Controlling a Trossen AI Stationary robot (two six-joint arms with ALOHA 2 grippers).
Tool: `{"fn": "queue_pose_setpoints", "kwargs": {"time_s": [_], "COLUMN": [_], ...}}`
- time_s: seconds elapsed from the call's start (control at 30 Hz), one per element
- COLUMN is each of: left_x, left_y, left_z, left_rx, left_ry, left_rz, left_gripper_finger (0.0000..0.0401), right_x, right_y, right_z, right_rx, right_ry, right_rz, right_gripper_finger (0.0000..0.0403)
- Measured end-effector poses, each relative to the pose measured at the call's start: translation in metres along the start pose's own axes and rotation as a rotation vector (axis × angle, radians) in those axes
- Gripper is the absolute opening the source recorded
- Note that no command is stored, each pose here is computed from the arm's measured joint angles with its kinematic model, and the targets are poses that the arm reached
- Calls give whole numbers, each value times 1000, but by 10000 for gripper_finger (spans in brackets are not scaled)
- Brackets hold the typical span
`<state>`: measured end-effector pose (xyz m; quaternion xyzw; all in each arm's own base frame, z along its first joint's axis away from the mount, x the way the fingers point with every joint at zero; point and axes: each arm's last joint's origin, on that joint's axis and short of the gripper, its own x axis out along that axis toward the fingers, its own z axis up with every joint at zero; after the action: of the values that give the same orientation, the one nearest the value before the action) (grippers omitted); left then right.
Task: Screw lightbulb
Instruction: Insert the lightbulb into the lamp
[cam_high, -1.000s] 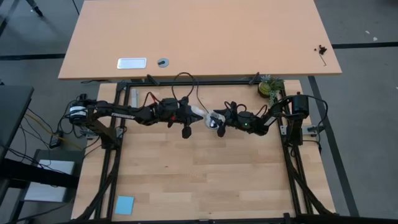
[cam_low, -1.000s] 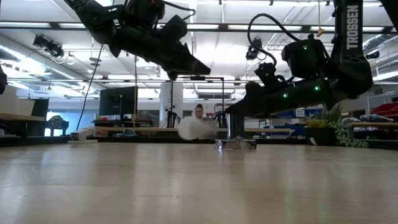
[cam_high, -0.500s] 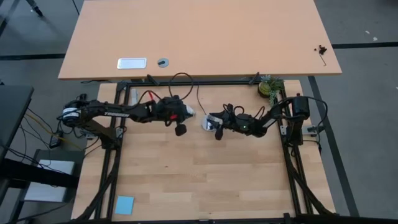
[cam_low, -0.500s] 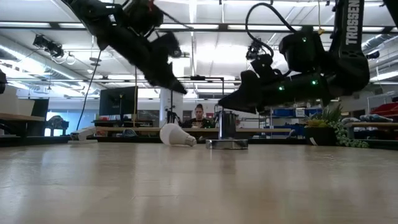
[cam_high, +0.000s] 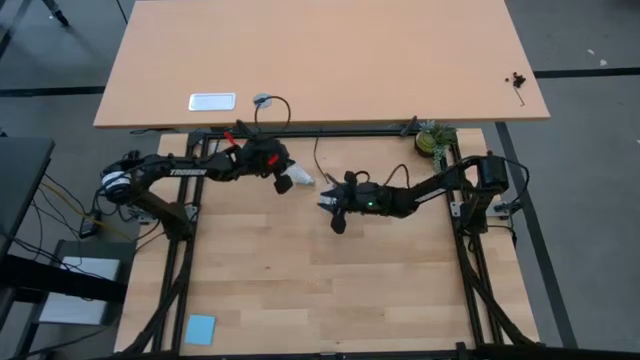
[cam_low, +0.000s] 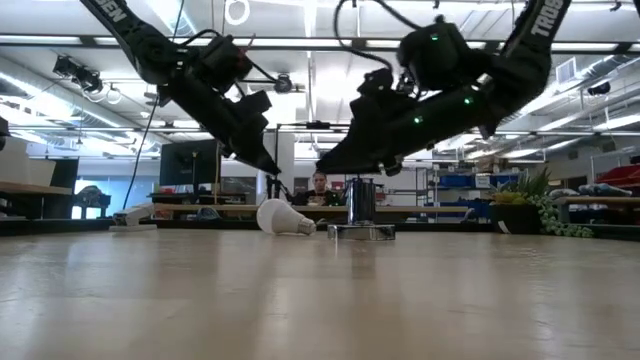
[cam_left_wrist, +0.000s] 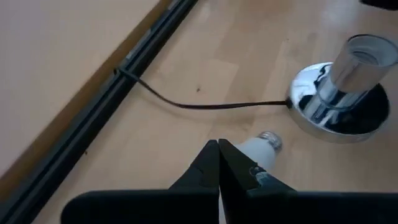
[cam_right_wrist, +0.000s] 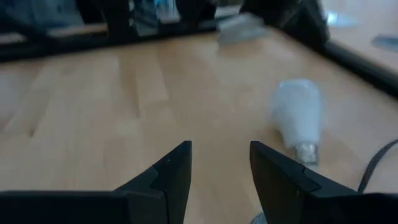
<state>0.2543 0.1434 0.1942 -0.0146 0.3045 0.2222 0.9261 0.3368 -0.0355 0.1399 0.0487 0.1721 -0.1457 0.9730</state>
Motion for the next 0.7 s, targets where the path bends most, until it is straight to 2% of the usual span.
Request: {"fn": "queue_pose_setpoints", "kwargs": {"time_s": [0.13,0.4,0.7], "left_x": [2,19,31], "left_y": [8,12,7], "left_z": [-1,-7,-16], "left_rx": [11,61,133], "left_ry": [-18,48,148], "left_rz": [-23,-45,-88], "left_gripper_finger": [0,0,0], "right_x": [7,12,16], "right_y": [-9,-30,-36], "right_z": [4,15,20], "right_rx": [38,94,74], "right_ry": [89,82,91], "right_rz": [-65,-121,-93], "right_gripper_finger": [169,169,169]}}
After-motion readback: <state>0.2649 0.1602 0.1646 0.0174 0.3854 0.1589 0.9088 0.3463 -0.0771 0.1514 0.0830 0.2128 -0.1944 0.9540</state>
